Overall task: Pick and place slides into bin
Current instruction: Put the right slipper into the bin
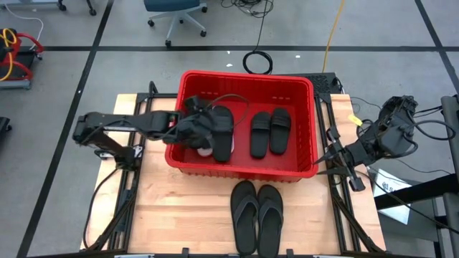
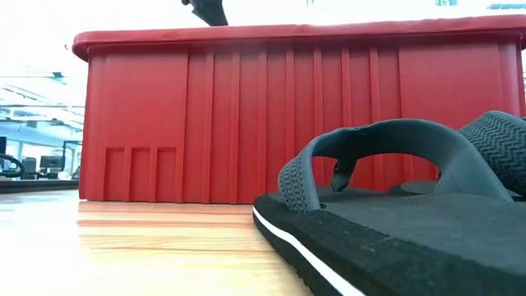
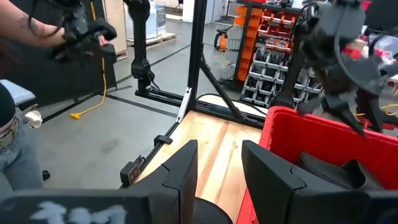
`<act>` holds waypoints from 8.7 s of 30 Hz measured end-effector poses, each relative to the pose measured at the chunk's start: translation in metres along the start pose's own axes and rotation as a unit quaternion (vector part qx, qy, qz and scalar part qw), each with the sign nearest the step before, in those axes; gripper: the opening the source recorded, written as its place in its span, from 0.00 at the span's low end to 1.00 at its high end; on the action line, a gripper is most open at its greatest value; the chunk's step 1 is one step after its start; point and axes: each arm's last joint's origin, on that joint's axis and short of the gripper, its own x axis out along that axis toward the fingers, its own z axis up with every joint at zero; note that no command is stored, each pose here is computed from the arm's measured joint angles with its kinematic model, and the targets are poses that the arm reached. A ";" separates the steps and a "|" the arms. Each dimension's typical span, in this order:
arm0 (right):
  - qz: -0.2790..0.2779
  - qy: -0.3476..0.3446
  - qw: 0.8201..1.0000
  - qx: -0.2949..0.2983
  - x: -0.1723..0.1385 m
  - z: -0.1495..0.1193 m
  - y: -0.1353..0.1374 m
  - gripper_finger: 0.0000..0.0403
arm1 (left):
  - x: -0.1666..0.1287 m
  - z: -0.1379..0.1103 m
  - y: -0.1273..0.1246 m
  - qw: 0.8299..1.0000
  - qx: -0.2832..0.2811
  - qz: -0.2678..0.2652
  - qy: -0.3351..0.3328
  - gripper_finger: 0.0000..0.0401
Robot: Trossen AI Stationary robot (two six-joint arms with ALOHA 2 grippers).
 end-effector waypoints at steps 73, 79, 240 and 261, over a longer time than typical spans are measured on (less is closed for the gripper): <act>-0.004 0.134 0.819 0.559 0.094 -0.269 0.066 0.29 | -0.108 -0.012 -0.074 0.978 -0.096 -0.158 -0.094 0.32; -0.006 0.132 0.818 0.560 0.101 -0.276 0.071 0.29 | -0.108 -0.012 -0.074 0.978 -0.097 -0.157 -0.094 0.32; 0.122 0.116 0.864 0.475 0.138 -0.256 0.079 0.29 | -0.099 -0.009 -0.068 0.982 -0.076 -0.151 -0.088 0.32; 0.050 0.198 0.851 0.484 0.133 -0.273 0.075 0.29 | -0.099 -0.009 -0.069 0.980 -0.075 -0.162 -0.086 0.32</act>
